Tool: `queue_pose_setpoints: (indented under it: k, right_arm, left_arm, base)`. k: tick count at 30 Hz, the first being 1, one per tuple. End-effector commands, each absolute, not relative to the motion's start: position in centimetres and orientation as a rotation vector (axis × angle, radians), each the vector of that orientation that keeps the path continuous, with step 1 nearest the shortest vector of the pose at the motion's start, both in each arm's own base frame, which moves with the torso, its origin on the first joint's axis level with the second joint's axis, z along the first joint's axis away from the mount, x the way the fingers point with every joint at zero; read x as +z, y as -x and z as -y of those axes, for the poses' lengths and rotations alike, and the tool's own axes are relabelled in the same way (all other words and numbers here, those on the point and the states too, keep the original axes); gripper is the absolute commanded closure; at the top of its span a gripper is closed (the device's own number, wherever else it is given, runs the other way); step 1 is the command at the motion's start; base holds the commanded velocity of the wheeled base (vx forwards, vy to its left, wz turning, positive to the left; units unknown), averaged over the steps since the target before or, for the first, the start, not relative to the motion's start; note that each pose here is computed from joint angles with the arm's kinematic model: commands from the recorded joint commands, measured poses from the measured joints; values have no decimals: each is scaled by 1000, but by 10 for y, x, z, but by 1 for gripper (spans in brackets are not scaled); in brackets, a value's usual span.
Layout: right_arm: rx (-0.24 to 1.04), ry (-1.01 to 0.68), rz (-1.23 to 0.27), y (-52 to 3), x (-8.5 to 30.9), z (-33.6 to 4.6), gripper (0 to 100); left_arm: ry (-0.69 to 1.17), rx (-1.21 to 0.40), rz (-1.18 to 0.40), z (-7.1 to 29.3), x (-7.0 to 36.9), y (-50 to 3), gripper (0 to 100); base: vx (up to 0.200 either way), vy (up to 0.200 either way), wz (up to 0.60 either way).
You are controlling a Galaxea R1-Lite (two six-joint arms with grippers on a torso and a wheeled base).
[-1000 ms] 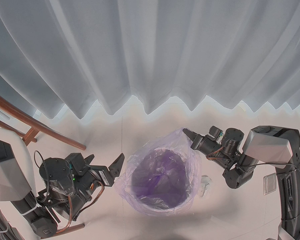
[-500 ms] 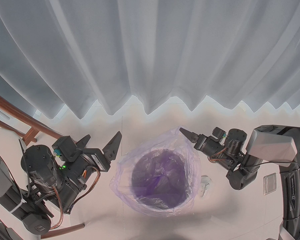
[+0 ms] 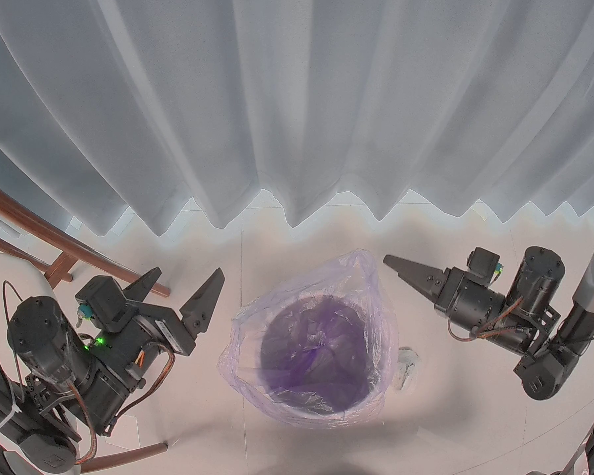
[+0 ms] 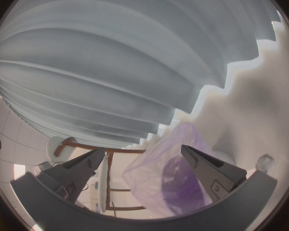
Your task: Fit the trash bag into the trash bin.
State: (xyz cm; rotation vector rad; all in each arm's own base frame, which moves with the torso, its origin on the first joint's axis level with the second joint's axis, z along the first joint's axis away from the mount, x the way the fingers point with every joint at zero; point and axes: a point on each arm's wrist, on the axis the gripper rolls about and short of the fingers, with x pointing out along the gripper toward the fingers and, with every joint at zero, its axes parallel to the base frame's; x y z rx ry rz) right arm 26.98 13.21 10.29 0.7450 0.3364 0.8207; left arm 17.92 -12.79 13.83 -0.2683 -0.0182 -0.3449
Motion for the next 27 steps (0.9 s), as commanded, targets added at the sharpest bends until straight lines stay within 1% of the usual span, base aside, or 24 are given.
queue_pose_setpoints:
  k: [1, 4, 5, 9, 14, 18, 19, 23, 27]
  right_arm:
    - [880, -739, -394, -234, 106, -143, 0]
    - [862, -735, -413, -236, 98, -150, 0]
    - [850, -717, -423, -239, 90, -158, 0]
    - [871, -656, -437, -242, 78, -171, 0]
    - [895, -660, -403, -251, 83, -180, 0]
    - [889, -668, -379, -261, 101, -186, 0]
    - [871, -675, -378, -263, 116, -186, 0]
    - [810, -676, -446, -267, 144, -188, 0]
    - [775, -642, -489, -273, 160, -191, 0]
  left_arm:
    - [245, -360, 29, 116, 141, -164, 0]
    - [248, -361, 41, 115, 144, -162, 0]
    - [225, -356, 45, 114, 144, -163, 0]
    - [190, -347, 46, 113, 142, -163, 0]
    - [185, -342, 43, 112, 142, -163, 0]
    - [184, -339, 42, 112, 141, -164, 0]
    - [183, -334, 40, 111, 141, -164, 0]
    - [180, -327, 45, 110, 142, -164, 0]
    - [192, -332, 58, 110, 145, -164, 0]
  base:
    - [0, 0, 0]
    - [0, 0, 0]
    - [0, 0, 0]
    - [-200, 0, 0]
    - [-200, 0, 0]
    - [-200, 0, 0]
    - [-200, 0, 0]
    - [-200, 0, 0]
    - [-200, 0, 0]
